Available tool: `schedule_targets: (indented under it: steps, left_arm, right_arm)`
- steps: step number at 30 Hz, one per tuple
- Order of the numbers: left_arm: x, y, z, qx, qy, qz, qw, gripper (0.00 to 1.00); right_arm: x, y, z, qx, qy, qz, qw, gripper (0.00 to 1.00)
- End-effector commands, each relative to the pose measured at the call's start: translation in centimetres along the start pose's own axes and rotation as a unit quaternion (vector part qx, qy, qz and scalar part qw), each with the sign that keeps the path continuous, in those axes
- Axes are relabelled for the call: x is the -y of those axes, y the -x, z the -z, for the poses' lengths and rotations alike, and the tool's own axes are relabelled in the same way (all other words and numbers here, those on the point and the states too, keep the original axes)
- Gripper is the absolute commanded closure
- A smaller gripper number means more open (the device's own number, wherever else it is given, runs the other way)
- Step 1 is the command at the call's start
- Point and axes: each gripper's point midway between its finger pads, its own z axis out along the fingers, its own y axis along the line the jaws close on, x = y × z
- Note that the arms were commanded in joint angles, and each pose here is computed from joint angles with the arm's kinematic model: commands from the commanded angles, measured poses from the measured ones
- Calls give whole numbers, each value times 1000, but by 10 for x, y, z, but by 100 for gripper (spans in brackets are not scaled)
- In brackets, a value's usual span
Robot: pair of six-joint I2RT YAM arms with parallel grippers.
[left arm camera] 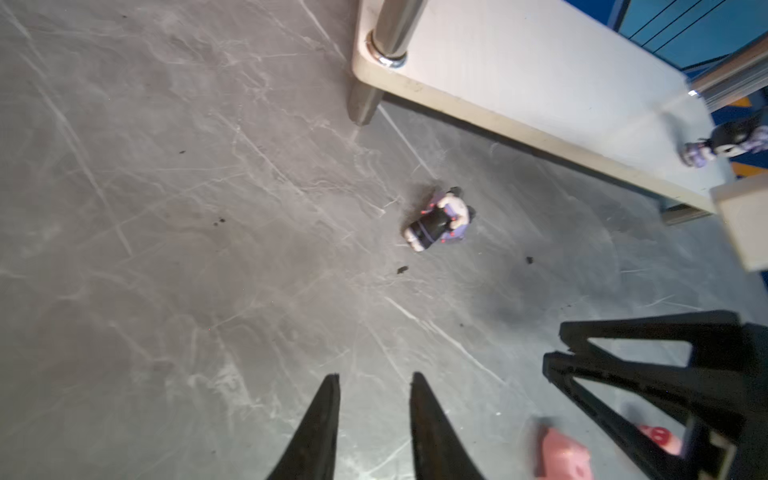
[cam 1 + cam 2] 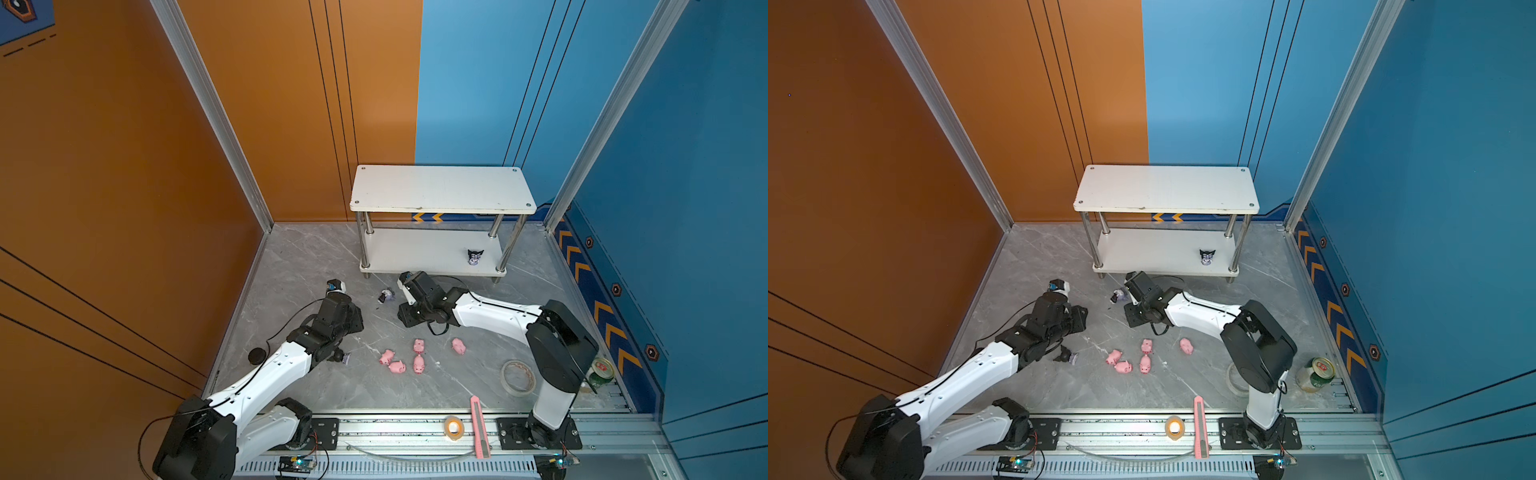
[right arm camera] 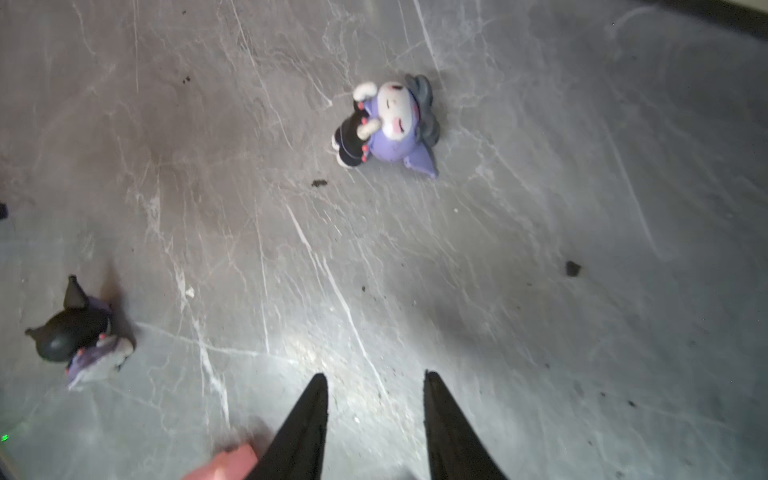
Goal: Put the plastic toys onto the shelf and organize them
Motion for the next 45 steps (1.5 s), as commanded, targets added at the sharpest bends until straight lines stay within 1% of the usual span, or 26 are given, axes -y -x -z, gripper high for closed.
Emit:
schedule_targets:
  steps: [1,4,6,8,9,10,11,12,13,16,17,22,24,25,26,27,29,33,36,41,45]
  left_arm:
    - [-15,-9,-2,-14,20,7,1000,59]
    - [-7,-11,-12,-19,1,0,1000,49]
    - [4,-11,-20,-26,-21,-9,999,39]
    - [14,-12,-31,-34,-40,-17,998,33]
    - [20,-10,-36,-35,-50,-22,998,21]
    - [27,-10,-41,-39,-63,-30,997,15]
    - [34,-10,-48,-45,-71,-40,996,6]
    - [39,-11,-53,-51,-77,-49,995,4]
    - [44,-10,-60,-56,-83,-61,993,7]
    - [54,-10,-77,-67,-89,-82,990,12]
    - [55,-9,-83,-66,-85,-88,990,17]
    - [57,-5,-106,-67,-70,-109,989,21]
    - [59,-5,-114,-71,-66,-116,988,27]
    - [60,-4,-119,-72,-63,-119,988,30]
    - [60,-6,-124,-77,-60,-122,988,33]
    - [61,-5,-128,-79,-58,-124,987,35]
    - [64,-3,-135,-84,-57,-127,987,36]
    - [67,-5,-145,-91,-50,-140,985,39]
    - [68,-7,-150,-99,-46,-147,983,48]
    - [73,-9,-149,-100,-50,-149,982,56]
    - [80,-13,-142,-102,-62,-154,981,64]
  right_arm:
    - [-4,22,-8,36,-12,30,999,55]
    - [-9,30,-5,56,8,13,998,55]
    - [-8,33,4,72,20,-1,997,55]
    - [-3,35,19,87,26,-18,996,55]
    - [1,34,23,89,28,-25,995,55]
    - [4,33,31,94,29,-34,995,55]
    - [9,31,37,97,28,-41,994,55]
    - [13,30,42,100,28,-48,993,55]
    - [18,26,48,103,26,-53,993,55]
    - [30,17,63,107,16,-63,992,55]
    - [33,16,69,110,13,-65,992,55]
    - [47,7,86,118,-3,-70,990,55]
    - [48,5,89,119,-3,-69,990,55]
    - [60,7,93,124,-12,-82,989,55]
    - [62,7,95,126,-13,-84,988,55]
    - [63,7,96,126,-13,-85,988,55]
    - [65,6,99,128,-13,-87,988,55]
    - [68,5,104,131,-14,-91,987,55]
    - [71,3,106,132,-14,-95,987,54]
    - [72,2,108,132,-12,-98,986,54]
    - [71,3,108,131,-9,-101,986,54]
